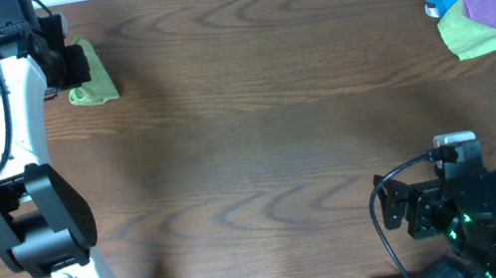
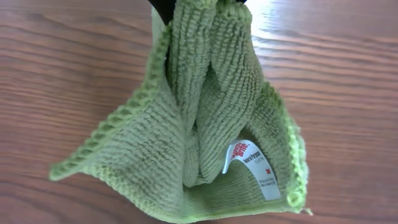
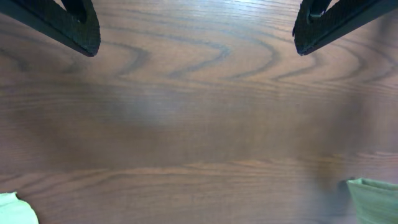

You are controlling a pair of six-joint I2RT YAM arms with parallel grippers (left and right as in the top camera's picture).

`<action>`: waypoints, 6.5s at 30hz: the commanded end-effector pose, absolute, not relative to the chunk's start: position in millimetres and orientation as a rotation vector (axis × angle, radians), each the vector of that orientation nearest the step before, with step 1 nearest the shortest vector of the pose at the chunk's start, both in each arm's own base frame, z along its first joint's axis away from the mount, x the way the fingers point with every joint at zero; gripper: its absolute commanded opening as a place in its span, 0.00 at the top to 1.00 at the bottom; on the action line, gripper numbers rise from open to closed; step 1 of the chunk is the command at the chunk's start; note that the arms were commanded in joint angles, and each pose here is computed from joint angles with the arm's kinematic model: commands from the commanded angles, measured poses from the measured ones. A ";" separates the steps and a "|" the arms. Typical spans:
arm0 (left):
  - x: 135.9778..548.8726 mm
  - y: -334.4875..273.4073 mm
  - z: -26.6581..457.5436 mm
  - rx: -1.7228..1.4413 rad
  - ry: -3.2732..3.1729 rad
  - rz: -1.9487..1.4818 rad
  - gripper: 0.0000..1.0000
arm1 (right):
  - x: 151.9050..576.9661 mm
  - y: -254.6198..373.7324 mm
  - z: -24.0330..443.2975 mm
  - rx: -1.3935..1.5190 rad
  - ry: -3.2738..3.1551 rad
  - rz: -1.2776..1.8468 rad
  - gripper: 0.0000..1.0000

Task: Fold the cloth
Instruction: 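Carry the folded cloth toward the table's top-left with the left gripper, then lower the green cloth onto the table top-left and adjust its position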

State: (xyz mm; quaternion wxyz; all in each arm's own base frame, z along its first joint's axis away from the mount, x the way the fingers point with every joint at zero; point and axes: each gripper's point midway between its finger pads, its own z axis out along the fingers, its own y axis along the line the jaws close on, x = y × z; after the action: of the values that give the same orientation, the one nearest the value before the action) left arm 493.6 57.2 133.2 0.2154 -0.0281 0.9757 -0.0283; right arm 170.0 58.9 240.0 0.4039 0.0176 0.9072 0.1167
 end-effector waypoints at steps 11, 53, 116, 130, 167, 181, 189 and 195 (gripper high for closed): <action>536.6 24.9 109.0 -0.002 2.662 -0.209 0.95 | 170.0 59.9 240.9 0.041 2.285 0.300 0.01; 540.1 121.2 67.5 -0.282 2.768 -0.054 0.05 | 169.3 64.6 241.6 0.088 2.288 0.359 0.01; 558.9 19.6 -11.1 0.173 2.900 0.142 0.94 | 159.8 56.0 228.7 0.085 2.352 0.299 0.01; 562.0 10.4 -9.2 0.228 2.882 0.231 0.95 | 157.8 54.9 226.4 0.083 2.364 0.291 0.01; 588.8 54.4 -0.1 0.697 2.716 0.345 0.94 | 157.0 54.3 225.4 0.083 2.370 0.287 0.01; 574.3 22.0 -6.1 0.499 2.808 0.211 0.94 | 157.9 51.8 225.7 0.090 2.364 0.270 0.01; 595.2 14.5 36.9 0.340 2.696 0.267 0.87 | 154.6 49.9 222.0 0.087 2.385 0.257 0.01; 608.6 15.5 83.3 0.290 2.585 0.268 0.22 | 152.3 48.5 219.6 0.086 2.398 0.248 0.01</action>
State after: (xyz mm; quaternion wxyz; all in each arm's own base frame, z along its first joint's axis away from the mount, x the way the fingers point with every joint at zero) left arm 601.7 15.2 37.5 0.2182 0.1226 0.9633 0.0969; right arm 152.5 50.1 219.9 0.3550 0.0281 0.9292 0.0988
